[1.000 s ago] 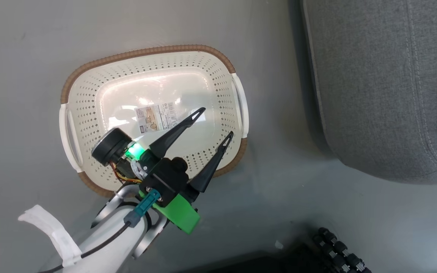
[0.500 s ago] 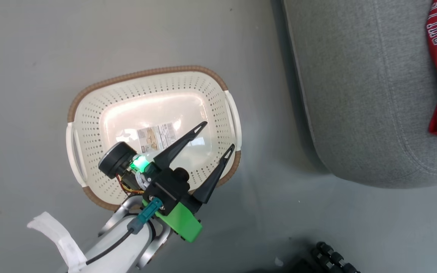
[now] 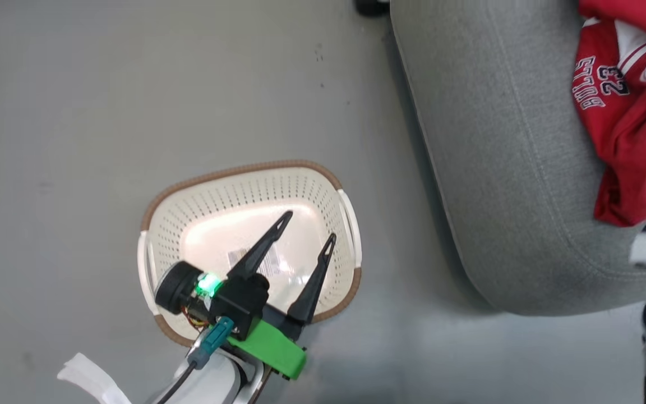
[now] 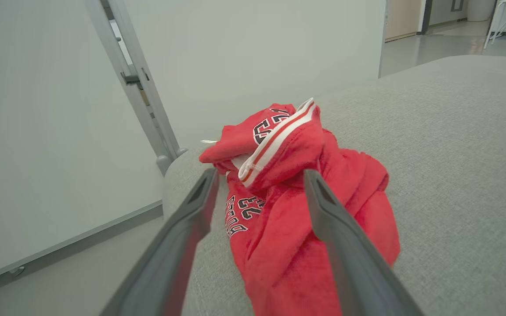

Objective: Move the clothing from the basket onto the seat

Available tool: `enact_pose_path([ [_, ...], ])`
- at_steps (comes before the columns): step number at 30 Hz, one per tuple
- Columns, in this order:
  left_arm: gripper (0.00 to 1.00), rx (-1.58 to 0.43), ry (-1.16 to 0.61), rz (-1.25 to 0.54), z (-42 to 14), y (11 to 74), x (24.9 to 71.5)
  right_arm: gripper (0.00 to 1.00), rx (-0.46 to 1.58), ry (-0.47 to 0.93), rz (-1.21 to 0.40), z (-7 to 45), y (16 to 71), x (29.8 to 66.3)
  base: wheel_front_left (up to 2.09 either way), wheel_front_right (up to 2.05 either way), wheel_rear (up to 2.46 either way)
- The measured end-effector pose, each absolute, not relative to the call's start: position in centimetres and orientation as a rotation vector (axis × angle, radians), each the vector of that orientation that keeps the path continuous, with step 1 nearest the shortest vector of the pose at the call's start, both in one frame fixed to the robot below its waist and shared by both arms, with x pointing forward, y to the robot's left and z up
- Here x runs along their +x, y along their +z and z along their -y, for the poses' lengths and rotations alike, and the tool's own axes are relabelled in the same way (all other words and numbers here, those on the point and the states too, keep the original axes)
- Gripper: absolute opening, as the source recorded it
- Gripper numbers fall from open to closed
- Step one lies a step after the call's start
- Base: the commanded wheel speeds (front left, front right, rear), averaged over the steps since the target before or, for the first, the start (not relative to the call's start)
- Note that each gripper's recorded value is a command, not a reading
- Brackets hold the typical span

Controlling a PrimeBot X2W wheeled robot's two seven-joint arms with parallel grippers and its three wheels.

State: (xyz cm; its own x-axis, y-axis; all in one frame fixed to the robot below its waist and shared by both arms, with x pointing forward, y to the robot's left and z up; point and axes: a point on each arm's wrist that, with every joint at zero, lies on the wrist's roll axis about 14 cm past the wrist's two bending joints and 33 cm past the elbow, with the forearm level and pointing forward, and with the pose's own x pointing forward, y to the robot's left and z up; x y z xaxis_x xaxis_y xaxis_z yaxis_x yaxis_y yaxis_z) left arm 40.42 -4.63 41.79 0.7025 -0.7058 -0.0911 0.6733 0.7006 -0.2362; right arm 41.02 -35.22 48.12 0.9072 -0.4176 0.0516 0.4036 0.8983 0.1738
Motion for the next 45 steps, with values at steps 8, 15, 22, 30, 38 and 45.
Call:
enact_pose_path([
  [8, 1.0, -0.254, -0.588, -0.114, 1.1, 45.9, 40.1, 1.0, 0.202, -0.278, 0.069, 29.4, 48.7, 38.1, 0.0, 0.0, 0.0],
  [15, 1.0, -0.252, -0.405, -0.052, -4.0, 48.2, 38.4, 1.0, 0.205, -0.173, 0.101, 25.8, 50.3, 36.3, 0.0, 0.0, 0.0],
  [22, 1.0, -0.19, -0.209, 0.042, -9.6, 50.5, 36.5, 1.0, 0.201, -0.043, 0.137, 21.5, 51.9, 35.4, 0.0, 0.0, 0.0],
  [30, 1.0, -0.137, -0.093, 0.113, -13.8, 52.0, 33.3, 1.0, 0.134, 0.116, 0.141, 16.6, 52.4, 33.9, 0.0, 0.0, 0.0],
  [38, 1.0, -0.075, -0.077, 0.123, -15.1, 51.7, 30.8, 1.0, 0.112, 0.169, 0.132, 14.9, 52.0, 32.0, 0.0, 0.0, 0.0],
  [45, 1.0, -0.08, -0.086, 0.118, -15.1, 51.3, 30.1, 1.0, 0.11, 0.174, 0.116, 14.6, 51.4, 31.3, 0.0, 0.0, 0.0],
])
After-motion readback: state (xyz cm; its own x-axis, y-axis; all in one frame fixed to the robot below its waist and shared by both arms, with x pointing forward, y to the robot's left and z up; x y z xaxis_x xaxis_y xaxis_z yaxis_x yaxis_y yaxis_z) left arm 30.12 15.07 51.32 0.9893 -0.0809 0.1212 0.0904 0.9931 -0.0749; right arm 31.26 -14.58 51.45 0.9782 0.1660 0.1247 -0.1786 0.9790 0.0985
